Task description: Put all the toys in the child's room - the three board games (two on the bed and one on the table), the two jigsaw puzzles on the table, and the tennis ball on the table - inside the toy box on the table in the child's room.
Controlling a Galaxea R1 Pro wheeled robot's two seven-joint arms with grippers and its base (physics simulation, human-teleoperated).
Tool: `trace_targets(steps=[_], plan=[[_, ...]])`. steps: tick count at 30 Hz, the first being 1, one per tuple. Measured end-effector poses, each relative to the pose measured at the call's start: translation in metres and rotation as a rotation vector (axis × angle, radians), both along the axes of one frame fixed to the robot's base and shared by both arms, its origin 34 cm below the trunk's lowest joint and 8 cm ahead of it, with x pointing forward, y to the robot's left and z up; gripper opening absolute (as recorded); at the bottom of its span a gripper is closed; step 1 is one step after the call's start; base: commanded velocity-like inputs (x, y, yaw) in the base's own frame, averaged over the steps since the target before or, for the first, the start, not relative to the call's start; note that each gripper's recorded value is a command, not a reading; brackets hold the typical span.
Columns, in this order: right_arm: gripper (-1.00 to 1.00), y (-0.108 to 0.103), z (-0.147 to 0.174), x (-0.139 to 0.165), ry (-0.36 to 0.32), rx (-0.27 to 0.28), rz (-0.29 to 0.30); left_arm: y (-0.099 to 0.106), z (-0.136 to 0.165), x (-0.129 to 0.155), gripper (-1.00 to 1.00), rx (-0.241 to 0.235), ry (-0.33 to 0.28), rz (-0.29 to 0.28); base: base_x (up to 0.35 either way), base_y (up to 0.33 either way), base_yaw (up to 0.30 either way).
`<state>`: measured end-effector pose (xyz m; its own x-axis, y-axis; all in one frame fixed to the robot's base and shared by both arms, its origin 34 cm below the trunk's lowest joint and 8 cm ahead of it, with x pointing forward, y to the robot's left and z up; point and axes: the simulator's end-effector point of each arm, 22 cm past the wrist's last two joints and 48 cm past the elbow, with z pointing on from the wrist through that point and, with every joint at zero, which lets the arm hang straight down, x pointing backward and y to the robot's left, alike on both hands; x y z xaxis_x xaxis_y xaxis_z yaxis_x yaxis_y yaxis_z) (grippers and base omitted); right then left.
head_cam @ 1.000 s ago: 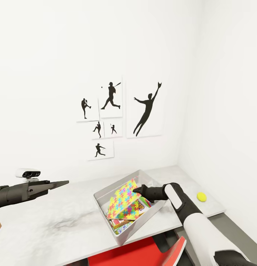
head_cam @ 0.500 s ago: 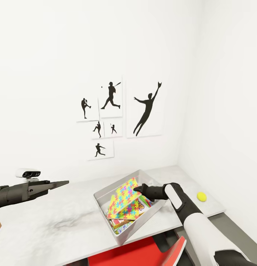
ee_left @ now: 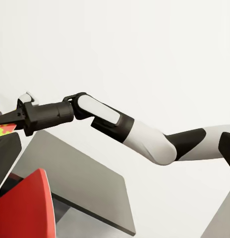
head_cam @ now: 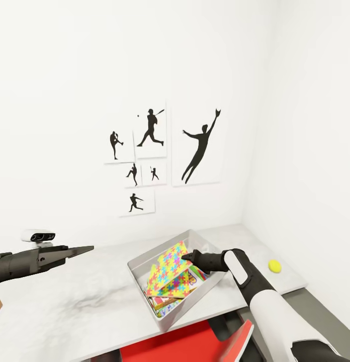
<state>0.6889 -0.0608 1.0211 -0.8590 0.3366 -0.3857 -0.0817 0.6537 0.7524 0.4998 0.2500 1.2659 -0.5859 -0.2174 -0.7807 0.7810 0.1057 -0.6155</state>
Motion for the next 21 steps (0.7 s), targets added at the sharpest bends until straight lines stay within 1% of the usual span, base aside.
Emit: trace_targets(steps=[17, 21], plan=[[-1.0, -0.0001, -0.0045, 0.002, 0.005, 0.005, 0.001, -0.0001, -0.0056, 0.0037, 1.0, -0.001, 0.015, -0.001, 0.0, 0.0, 0.0], [-1.0, 0.0001, -0.0019, 0.0051, -0.011, 0.012, -0.006, -0.0002, -0.0061, 0.004, 1.0, -0.001, 0.016, -0.001, 0.0, 0.0, 0.0]])
